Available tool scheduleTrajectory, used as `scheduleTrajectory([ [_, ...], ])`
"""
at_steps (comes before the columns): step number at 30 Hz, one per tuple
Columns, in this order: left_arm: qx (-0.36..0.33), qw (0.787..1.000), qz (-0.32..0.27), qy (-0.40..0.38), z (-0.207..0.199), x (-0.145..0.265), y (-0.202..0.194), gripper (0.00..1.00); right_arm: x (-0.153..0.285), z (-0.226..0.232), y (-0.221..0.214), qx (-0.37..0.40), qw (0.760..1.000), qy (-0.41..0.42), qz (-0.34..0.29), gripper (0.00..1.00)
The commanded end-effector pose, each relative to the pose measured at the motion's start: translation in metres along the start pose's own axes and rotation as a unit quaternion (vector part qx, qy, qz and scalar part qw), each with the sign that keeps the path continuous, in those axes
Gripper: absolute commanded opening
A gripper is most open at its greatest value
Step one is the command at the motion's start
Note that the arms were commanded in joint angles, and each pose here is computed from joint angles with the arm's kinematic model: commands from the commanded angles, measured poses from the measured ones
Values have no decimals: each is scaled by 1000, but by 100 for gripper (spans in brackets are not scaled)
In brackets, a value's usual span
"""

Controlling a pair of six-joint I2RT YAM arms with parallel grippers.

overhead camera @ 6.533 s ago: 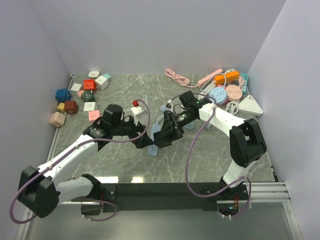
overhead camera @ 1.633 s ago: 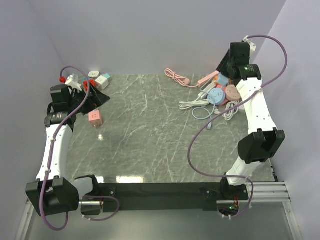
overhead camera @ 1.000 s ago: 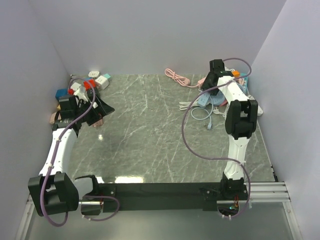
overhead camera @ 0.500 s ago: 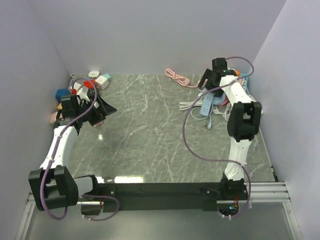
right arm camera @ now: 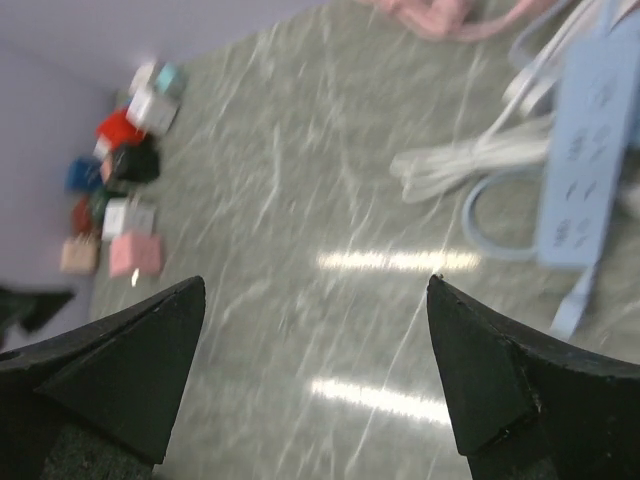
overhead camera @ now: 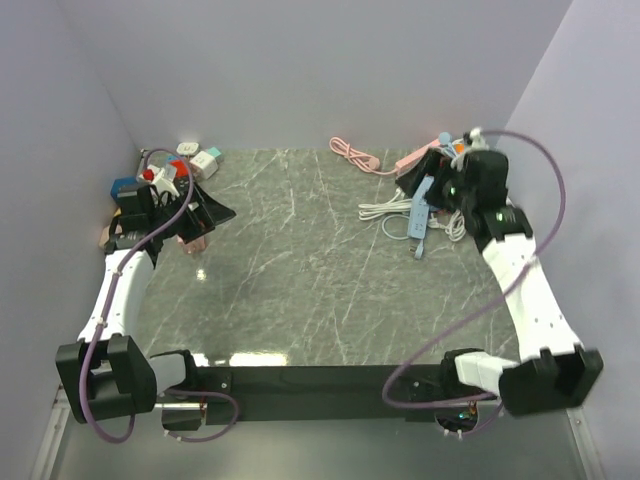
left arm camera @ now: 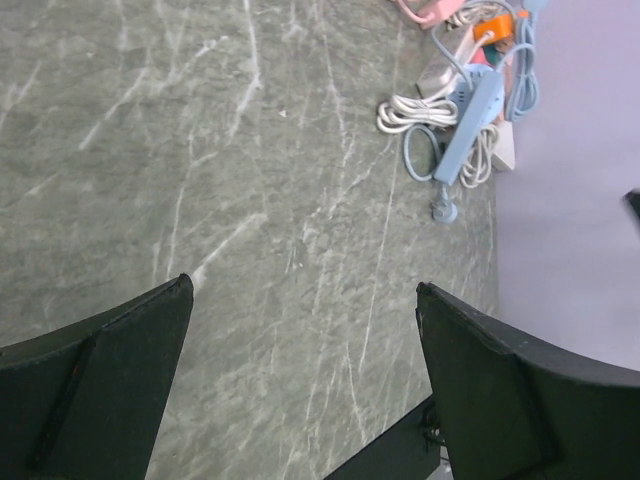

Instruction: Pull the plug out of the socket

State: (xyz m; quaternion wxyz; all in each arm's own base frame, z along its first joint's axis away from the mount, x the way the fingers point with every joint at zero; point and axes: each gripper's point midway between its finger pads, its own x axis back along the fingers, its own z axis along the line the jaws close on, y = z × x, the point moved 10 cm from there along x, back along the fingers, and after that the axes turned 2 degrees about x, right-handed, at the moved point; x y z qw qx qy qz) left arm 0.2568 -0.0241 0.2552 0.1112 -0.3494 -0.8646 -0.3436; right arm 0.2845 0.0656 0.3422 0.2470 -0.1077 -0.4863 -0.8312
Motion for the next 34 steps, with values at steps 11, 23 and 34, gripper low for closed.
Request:
scheduleTrajectory([
  [11, -114, 986, -59, -110, -67, 50, 5, 99, 109, -1, -98, -23, 990, 141, 2, 99],
  [23, -138, 980, -71, -122, -80, 62, 4, 100, 149, -2, -103, -7, 991, 116, -66, 100],
  [34, -138, 979, -75, -128, -84, 65, 5, 99, 159, -2, -86, 18, 992, 65, -105, 100],
])
